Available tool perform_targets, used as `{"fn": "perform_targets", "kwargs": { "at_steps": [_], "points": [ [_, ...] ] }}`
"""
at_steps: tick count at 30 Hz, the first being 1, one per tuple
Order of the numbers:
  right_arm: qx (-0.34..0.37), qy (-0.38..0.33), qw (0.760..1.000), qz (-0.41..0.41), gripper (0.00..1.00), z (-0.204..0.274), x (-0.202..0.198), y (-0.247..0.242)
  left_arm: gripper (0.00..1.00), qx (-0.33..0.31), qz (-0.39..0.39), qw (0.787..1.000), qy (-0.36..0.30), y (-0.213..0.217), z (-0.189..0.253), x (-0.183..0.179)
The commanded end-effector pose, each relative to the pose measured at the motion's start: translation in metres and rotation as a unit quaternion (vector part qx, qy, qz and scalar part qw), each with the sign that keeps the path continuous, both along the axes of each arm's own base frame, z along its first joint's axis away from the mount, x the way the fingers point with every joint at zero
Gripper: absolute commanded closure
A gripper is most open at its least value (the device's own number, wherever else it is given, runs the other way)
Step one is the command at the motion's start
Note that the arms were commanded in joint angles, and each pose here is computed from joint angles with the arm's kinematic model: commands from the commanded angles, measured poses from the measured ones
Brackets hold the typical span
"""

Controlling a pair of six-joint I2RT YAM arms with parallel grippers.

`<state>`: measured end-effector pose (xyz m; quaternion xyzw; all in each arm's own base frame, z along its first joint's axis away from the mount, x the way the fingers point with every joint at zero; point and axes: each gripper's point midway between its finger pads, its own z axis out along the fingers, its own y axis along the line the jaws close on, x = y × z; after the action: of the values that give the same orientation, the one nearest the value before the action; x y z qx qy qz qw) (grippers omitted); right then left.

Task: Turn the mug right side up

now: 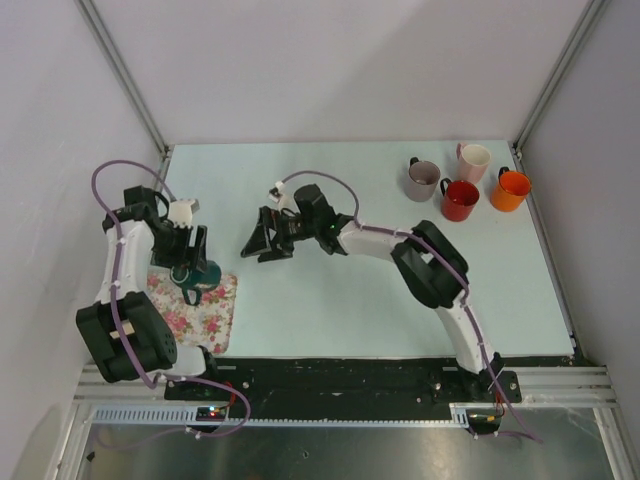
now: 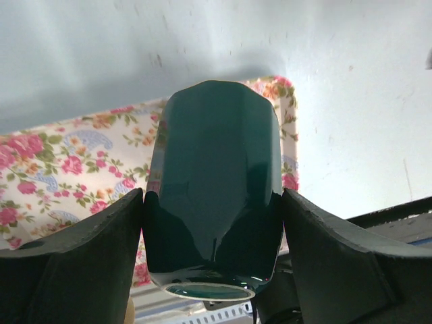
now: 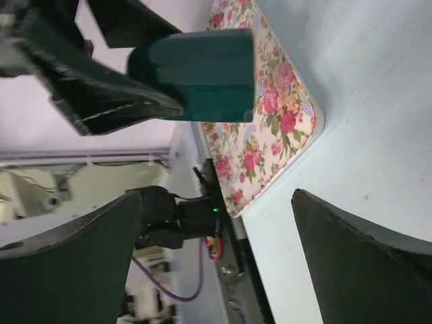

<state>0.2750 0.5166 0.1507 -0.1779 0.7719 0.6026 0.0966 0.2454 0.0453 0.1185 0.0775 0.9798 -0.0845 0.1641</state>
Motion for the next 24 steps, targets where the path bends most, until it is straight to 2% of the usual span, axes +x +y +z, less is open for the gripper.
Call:
{"fn": "perform_targets", "kwargs": {
  "at_steps": [1, 13, 19, 24],
  "points": [
    [0.115, 0.081, 0.990, 0.018, 0.02, 0.037, 0.014, 0.013, 1.00, -0.029, -0.001, 0.998, -0.047, -0.010, 0.023, 0.027],
    [0.163, 0.201, 0.965, 0.037, 0.05, -0.003, 0.026, 0.063, 1.00, -0.062, -0.006, 0.996, -0.061, -0.017, 0.035, 0.051],
    [0.165, 0.208, 0.962, 0.056, 0.06, -0.001, 0.018, 0.068, 1.00, -0.085, -0.003, 0.993, -0.078, -0.023, 0.047, 0.062],
    [0.206, 0.190, 0.958, 0.065, 0.09, 0.021, 0.020, 0.066, 1.00, -0.102, -0.001, 0.991, -0.089, -0.027, 0.056, 0.073]
  ]
}}
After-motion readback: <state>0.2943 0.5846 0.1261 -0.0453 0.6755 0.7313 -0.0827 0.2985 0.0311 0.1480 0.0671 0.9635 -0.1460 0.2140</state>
